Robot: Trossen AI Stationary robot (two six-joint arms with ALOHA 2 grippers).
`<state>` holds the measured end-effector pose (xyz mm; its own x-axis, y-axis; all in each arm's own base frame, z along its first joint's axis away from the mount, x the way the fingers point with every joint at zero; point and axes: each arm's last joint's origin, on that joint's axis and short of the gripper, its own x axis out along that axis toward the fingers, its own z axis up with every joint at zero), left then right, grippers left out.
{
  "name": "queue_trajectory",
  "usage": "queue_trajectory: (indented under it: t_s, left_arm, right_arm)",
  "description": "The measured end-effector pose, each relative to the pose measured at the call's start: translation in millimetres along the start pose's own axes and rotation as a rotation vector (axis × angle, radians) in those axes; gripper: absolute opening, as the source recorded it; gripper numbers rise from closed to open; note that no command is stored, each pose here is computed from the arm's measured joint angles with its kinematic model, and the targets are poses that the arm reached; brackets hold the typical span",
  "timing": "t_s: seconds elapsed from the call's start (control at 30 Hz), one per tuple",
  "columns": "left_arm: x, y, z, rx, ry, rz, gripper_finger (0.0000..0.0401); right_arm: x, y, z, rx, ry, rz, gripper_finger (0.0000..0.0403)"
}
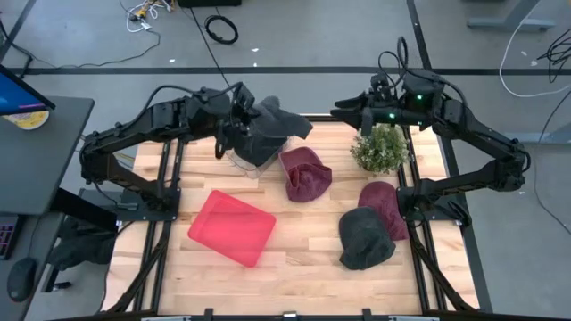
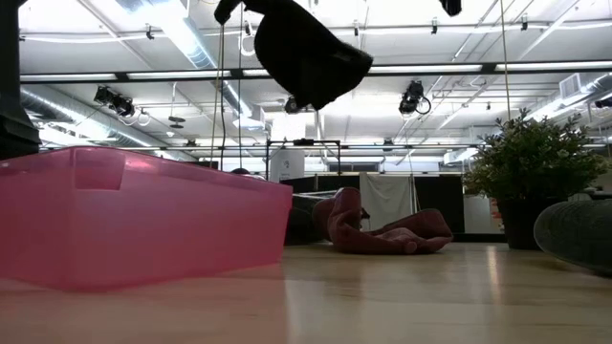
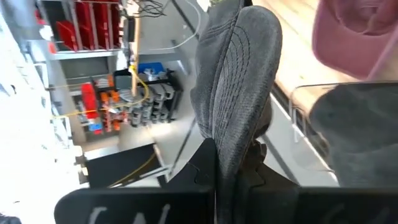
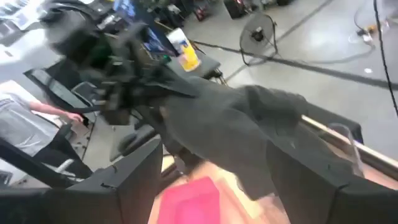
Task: Pick & Place hat
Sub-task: Put the left black cap into the transparent bin
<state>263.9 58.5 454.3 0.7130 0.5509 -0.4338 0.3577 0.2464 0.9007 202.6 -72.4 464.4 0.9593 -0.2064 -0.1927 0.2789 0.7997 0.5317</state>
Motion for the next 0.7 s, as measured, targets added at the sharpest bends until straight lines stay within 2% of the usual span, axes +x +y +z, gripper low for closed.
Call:
queue_trajectory:
  t_s: [0.17,0.3,0.47,0.57,0.7]
  left_arm:
    - [-8,5,9,-0.010,-0.023,0.070,0.0012]
    - [-9,4,9,-0.003,0.003,0.066,0.0012]
    - [0,-9,-11,-0.003,0.047,-0.102,0.0012]
    - [6,-14,-28,-0.100,0.040,-0.193,0.0012]
    - [13,-10,-46,-0.240,-0.033,-0.213,0.0012]
  right_arm:
    - [6,-15,-1,0.071,0.024,0.057,0.0288]
    - [14,-24,-7,0.096,0.028,0.068,0.0288]
    - [23,-28,-14,0.136,0.036,0.131,0.0288]
    - [27,-31,-18,0.159,0.031,0.151,0.0288]
    - [30,-33,-20,0.173,0.028,0.175,0.0288]
